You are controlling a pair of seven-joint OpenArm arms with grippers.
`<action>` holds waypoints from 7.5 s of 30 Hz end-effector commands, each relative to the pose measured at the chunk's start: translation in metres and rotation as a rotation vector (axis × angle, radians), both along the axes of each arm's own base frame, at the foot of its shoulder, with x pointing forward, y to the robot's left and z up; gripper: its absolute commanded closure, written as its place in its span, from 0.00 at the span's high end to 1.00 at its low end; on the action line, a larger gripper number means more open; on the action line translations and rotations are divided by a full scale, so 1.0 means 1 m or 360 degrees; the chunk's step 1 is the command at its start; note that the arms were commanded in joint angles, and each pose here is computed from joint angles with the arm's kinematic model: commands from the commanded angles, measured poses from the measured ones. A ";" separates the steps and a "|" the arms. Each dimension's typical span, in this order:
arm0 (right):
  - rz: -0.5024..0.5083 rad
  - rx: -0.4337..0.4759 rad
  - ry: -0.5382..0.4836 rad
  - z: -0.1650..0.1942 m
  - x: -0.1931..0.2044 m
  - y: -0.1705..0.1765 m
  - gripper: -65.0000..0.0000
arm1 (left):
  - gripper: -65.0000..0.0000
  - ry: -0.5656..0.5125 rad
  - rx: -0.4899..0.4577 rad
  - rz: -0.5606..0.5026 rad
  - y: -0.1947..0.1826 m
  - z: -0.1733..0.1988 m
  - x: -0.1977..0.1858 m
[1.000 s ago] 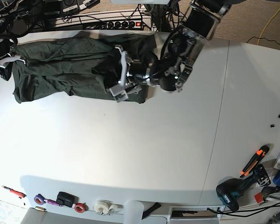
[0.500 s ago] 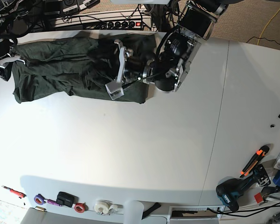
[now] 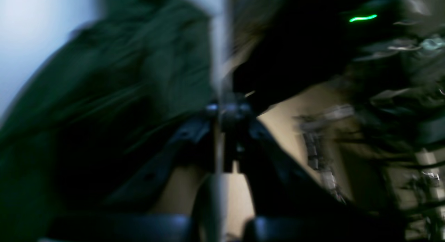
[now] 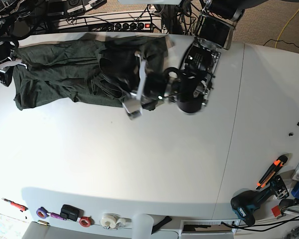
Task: Layout the t-shirt on the table in an organized manner, then fold the t-shirt properly
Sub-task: 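Fold the held shirt end over toward the right gripper with the left gripper, then hold the folded end down with the left gripper, then grasp the opposite shirt end with the right gripper and fold it over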
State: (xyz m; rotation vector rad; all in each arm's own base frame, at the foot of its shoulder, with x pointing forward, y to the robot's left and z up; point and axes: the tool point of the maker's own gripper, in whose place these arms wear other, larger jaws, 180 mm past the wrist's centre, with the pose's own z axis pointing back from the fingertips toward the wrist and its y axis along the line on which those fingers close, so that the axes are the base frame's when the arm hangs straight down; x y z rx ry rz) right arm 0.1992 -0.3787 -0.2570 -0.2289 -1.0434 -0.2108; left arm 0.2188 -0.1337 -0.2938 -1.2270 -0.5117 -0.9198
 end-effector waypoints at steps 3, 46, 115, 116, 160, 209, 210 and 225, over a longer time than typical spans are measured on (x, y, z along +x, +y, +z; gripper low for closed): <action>0.0020 -0.0046 -0.0087 0.016 0.006 -0.001 0.00 | 0.00 -0.0093 0.0014 0.0147 0.010 0.002 0.023; 0.0020 -0.0048 -0.0098 0.017 0.007 -0.001 0.00 | 0.00 -0.0271 0.0201 0.0031 -0.006 -0.035 -0.009; 0.0049 -0.0006 -0.0169 0.022 0.011 0.004 0.00 | 0.42 -0.0517 0.0463 0.0324 0.039 -0.043 -0.036; 0.0049 -0.0006 -0.0168 0.022 0.011 0.004 0.00 | 0.42 -0.0530 0.0482 0.0323 0.036 -0.044 -0.036; 0.0058 0.0012 -0.0165 0.021 0.011 0.006 0.00 | 0.00 -0.0385 0.0132 0.0247 -0.057 -0.015 -0.051; -0.0120 0.1128 0.0002 -0.044 0.029 -0.136 0.59 | 0.47 -0.0453 0.0082 0.0109 -0.048 -0.012 -0.055; -0.0130 0.1124 0.0010 -0.047 0.028 -0.136 0.59 | 0.47 -0.0453 0.0081 0.0109 -0.048 -0.012 -0.054; -0.0018 0.1121 0.0359 -0.122 0.038 -0.077 0.59 | 0.47 -0.0464 0.0082 0.0109 -0.048 -0.011 -0.052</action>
